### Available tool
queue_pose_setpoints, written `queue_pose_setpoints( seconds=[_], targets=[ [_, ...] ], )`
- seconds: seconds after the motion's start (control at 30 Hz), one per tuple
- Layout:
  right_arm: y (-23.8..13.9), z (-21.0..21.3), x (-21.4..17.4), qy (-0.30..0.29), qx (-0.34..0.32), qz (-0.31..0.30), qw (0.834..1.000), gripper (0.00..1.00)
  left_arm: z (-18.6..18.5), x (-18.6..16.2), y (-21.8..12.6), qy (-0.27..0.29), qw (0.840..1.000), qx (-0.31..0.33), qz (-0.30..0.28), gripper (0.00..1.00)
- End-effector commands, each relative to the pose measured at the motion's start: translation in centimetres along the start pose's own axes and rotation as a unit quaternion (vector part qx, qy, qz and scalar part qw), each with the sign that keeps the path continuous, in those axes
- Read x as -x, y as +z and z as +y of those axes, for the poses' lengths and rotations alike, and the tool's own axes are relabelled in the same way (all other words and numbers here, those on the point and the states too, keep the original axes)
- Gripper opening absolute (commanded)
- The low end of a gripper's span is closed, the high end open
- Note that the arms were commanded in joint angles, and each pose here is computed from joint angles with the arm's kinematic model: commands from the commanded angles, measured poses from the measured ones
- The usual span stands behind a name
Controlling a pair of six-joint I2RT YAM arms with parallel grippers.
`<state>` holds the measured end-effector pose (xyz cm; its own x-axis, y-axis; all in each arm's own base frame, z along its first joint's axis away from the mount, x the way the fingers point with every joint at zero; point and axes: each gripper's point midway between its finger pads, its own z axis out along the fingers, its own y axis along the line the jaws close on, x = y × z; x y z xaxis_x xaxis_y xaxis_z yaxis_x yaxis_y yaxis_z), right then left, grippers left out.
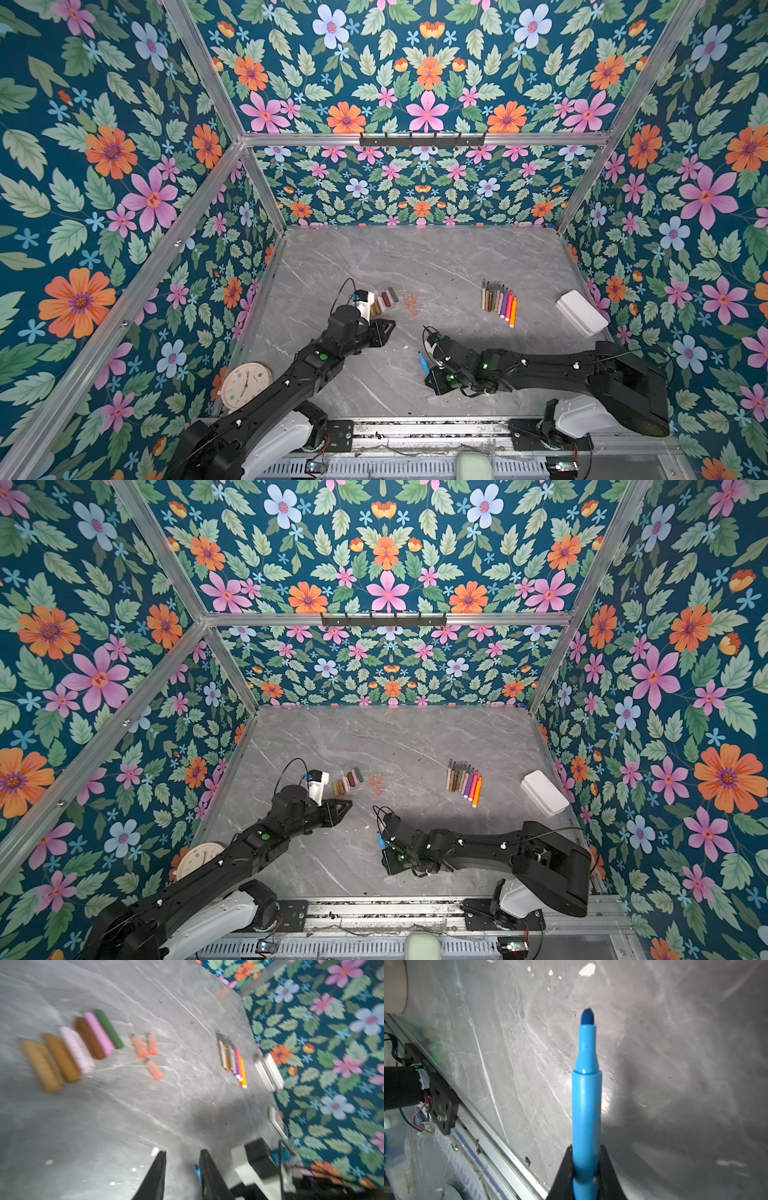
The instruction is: Open the pen caps
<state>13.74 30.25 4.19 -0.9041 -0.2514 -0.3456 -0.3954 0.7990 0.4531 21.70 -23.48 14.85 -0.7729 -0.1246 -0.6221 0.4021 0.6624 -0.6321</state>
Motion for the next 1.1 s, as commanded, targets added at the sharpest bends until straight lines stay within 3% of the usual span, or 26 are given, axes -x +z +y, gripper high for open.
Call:
queue_pose_setpoints(
  seconds=[0.0,0.17,0.3,0.37,0.43,0.57,0.77,1.07],
  targets=[
    [-2.0,-3.3,1.2,0.032,-0.052,-0.026,0.998,0.0,-4.7,-2.8,0.3,0.084,0.994,-0.058,0.046,0.4],
    [-7.4,-7.6,3.2,0.083,-0.067,-0.081,0.991,0.0,-7.0,-10.5,1.7,0.181,0.969,-0.065,0.155,0.39],
    [-10.8,-9.3,3.6,0.104,-0.075,-0.115,0.985,0.0,-9.4,-17.3,1.9,0.274,0.928,-0.076,0.241,0.41],
    [-11.7,-10.1,3.3,0.11,-0.083,-0.121,0.983,0.0,-10.3,-20.0,1.9,0.292,0.912,-0.087,0.274,0.4],
    [-12.2,-10.5,3.0,0.113,-0.089,-0.124,0.982,0.0,-11.4,-21.6,1.8,0.29,0.906,-0.109,0.29,0.31],
    [-12.3,-10.8,2.4,0.117,-0.093,-0.125,0.981,0.0,-10.4,-23.6,1.8,0.276,0.901,-0.099,0.32,0.14],
    [-12.4,-10.9,2.5,0.119,-0.093,-0.129,0.98,0.0,-6.5,-25.3,2.8,0.273,0.898,-0.035,0.344,0.21],
    [-12.6,-10.7,2.4,0.119,-0.087,-0.13,0.981,0.0,-5.6,-22.5,4.0,0.287,0.912,0.014,0.294,0.21]
  ],
)
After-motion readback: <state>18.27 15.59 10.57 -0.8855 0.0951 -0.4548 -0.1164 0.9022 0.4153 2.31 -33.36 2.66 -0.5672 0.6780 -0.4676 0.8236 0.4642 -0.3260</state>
